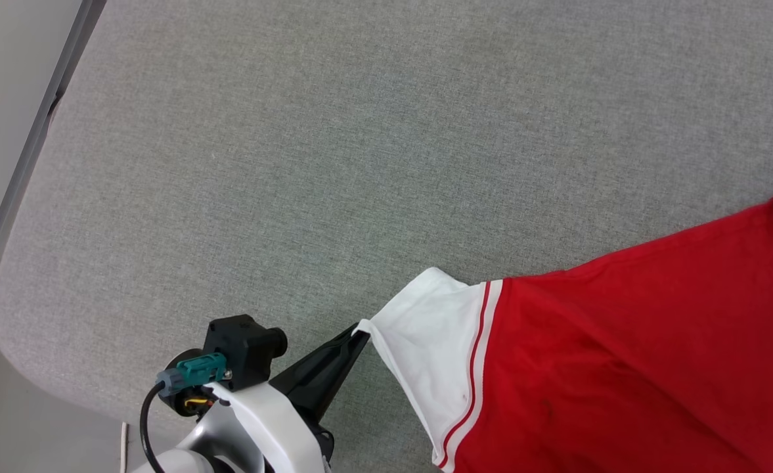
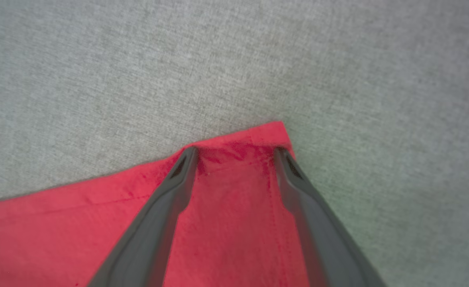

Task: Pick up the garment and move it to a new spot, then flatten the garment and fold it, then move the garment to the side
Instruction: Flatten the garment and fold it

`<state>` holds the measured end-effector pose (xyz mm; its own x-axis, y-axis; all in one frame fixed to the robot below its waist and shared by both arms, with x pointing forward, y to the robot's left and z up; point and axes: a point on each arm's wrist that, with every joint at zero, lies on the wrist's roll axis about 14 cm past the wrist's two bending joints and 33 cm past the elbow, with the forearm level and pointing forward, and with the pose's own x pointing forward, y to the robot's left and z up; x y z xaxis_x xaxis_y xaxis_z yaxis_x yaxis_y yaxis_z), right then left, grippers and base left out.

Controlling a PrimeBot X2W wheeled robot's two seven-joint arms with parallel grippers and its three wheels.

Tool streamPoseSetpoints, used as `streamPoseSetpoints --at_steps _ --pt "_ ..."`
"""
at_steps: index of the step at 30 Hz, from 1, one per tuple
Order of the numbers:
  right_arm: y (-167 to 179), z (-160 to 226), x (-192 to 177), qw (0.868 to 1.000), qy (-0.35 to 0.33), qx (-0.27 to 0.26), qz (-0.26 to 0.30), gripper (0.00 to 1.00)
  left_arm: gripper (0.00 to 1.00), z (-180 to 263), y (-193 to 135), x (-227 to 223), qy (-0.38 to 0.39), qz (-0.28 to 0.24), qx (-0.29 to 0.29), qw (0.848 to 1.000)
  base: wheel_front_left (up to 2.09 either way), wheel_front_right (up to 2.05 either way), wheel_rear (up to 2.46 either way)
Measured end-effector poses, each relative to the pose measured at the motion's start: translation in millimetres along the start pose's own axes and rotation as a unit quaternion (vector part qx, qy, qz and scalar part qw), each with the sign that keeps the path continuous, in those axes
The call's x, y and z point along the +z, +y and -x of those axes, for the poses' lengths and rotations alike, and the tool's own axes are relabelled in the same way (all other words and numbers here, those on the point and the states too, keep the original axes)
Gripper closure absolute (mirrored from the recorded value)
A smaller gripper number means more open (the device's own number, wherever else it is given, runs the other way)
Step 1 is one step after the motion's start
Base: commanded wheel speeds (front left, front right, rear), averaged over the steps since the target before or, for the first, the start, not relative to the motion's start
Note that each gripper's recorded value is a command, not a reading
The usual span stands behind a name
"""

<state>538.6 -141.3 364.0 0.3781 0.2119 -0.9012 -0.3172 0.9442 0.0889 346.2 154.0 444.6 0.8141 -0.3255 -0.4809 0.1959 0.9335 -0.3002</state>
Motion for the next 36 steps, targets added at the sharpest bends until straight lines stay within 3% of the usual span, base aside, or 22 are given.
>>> streamPoseSetpoints --at_steps 2,3,4,5,13,21,32,36 --pt "1 -4 -5 1.0 0.012 0.0 0.007 0.0 1.0 0 0 -1 0.002 0.001 0.001 1.0 0.0 0.0 0.0" --pt "2 -5 -6 1.0 0.015 0.001 0.009 0.54 1.0 -1 1 -2 0.003 0.001 0.001 1.0 0.0 0.0 0.0" --pt "2 -6 -7 1.0 0.018 0.001 0.011 0.93 1.0 -1 1 -2 0.003 0.001 0.002 1.0 0.0 0.0 0.0" --pt "3 -6 -8 1.0 0.02 0.001 0.014 1.0 1.0 -1 1 -1 0.003 0.001 0.002 1.0 0.0 0.0 0.0" --pt "7 -1 1 1.0 -0.015 0.008 0.01 1.0 1.0 0 3 5 -0.009 -0.002 0.004 1.0 0.0 0.0 0.0" --pt "2 35 23 0.995 -0.102 0.002 -0.001 1.0 1.0 9 7 27 -0.05 -0.024 0.013 0.998 0.0 0.0 0.0" --pt "-21 133 54 0.966 -0.256 -0.021 -0.015 1.0 1.0 27 -9 89 -0.14 -0.08 -0.014 0.987 0.0 0.0 0.0" --pt "-30 170 55 0.956 -0.292 -0.036 -0.013 1.0 1.0 34 -15 124 -0.181 -0.121 -0.023 0.976 0.0 0.0 0.0"
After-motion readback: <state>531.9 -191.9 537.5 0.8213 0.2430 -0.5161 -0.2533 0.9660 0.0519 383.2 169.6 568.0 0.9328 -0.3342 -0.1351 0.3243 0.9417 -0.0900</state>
